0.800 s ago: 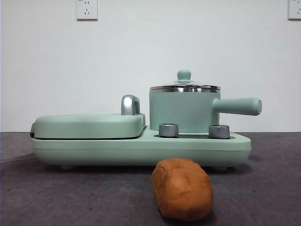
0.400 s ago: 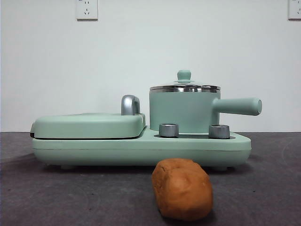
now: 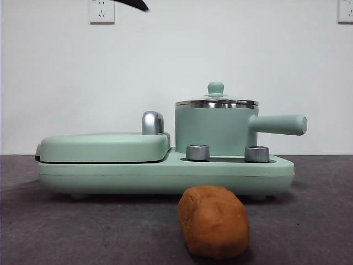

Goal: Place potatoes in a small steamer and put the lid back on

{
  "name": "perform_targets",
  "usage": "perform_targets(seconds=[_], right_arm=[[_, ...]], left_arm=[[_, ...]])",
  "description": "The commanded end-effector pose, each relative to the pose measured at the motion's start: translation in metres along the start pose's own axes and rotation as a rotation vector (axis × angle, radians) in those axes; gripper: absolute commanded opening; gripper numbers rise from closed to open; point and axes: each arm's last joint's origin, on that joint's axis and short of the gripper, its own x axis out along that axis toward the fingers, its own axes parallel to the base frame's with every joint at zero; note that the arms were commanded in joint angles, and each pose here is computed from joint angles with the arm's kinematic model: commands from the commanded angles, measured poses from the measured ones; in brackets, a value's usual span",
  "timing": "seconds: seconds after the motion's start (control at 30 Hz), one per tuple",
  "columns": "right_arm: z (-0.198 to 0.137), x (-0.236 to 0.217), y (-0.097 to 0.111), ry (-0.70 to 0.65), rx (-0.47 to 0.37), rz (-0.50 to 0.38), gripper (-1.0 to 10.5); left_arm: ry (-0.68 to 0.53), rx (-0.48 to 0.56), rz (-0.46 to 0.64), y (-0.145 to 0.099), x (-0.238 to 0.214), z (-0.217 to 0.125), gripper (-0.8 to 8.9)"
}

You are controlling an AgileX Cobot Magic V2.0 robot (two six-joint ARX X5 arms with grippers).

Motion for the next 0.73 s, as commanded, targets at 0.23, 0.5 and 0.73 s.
perform_targets(seconds=[0.23, 0.5, 0.73], right_arm=[[0.005, -0.001, 0.002, -0.016, -0.003, 0.007, 4.6], [0.005, -0.001, 0.002, -0.016, -0.003, 0.007, 4.6], [0.005, -0.001, 0.002, -0.015, -0.003, 0.007, 4.6]], left_arm=[[0.044, 0.117, 0.045, -0.007, 0.075, 0.021, 4.70], [0.087, 0.153, 0.052, -0.002, 0.128, 0.018, 4.70], [0.104, 0.175, 0.062, 0.010, 0.165, 0.004, 4.68]])
